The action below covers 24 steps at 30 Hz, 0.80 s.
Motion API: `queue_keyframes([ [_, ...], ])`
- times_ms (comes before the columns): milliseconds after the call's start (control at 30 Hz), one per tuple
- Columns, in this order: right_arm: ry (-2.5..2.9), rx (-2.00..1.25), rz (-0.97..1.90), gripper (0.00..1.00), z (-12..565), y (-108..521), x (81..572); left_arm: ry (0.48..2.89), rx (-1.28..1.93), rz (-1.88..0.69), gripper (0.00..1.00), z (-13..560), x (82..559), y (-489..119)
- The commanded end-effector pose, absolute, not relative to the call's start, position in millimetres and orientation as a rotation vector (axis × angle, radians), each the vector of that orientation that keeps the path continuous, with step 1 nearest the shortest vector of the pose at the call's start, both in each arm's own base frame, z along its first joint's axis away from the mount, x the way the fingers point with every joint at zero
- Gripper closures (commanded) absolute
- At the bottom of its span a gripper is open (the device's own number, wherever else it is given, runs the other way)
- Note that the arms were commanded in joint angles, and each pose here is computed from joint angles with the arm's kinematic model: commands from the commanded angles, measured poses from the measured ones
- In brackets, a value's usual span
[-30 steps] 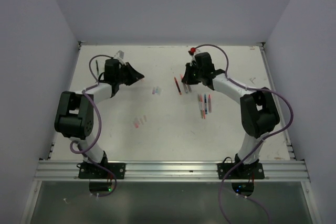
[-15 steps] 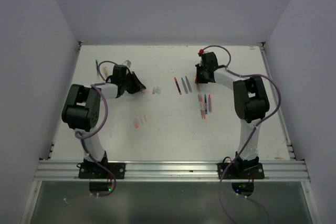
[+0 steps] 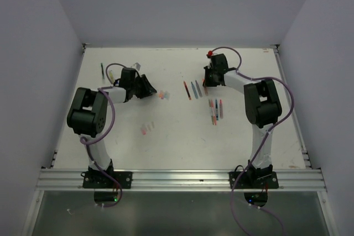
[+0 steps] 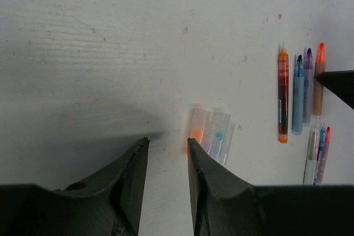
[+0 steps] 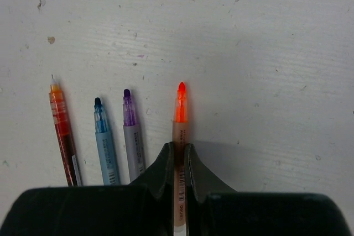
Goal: Open the pen caps
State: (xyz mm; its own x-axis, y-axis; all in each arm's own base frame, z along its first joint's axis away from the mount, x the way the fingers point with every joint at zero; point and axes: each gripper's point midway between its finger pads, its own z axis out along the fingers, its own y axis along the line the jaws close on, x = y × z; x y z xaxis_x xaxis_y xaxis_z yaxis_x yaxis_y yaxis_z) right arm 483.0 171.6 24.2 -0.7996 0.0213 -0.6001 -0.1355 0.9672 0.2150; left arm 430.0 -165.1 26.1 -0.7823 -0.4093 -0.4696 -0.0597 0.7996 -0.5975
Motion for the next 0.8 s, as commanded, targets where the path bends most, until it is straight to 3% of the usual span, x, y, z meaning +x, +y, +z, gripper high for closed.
queue_keyframes([
  [0, 2.449, -0.091, 0.378, 1.00, 32.5, 182.0, 492.5, 2.370, -0.318, -0.746, 0.62, 27.8, 438.0, -165.0],
  [200, 2.443, -0.086, 0.395, 1.00, 35.6, 184.7, 491.7, 2.315, -0.346, -0.715, 0.58, 48.3, 442.3, -157.8],
  [533, 2.407, -0.079, 0.408, 0.72, 47.9, 184.8, 493.2, 2.126, -0.508, -0.529, 0.49, 121.6, 469.4, -102.5],
  [767, 2.334, -0.080, 0.399, 0.61, 84.7, 183.0, 499.0, 2.045, -0.620, -0.250, 0.44, 145.6, 479.0, -41.5],
])
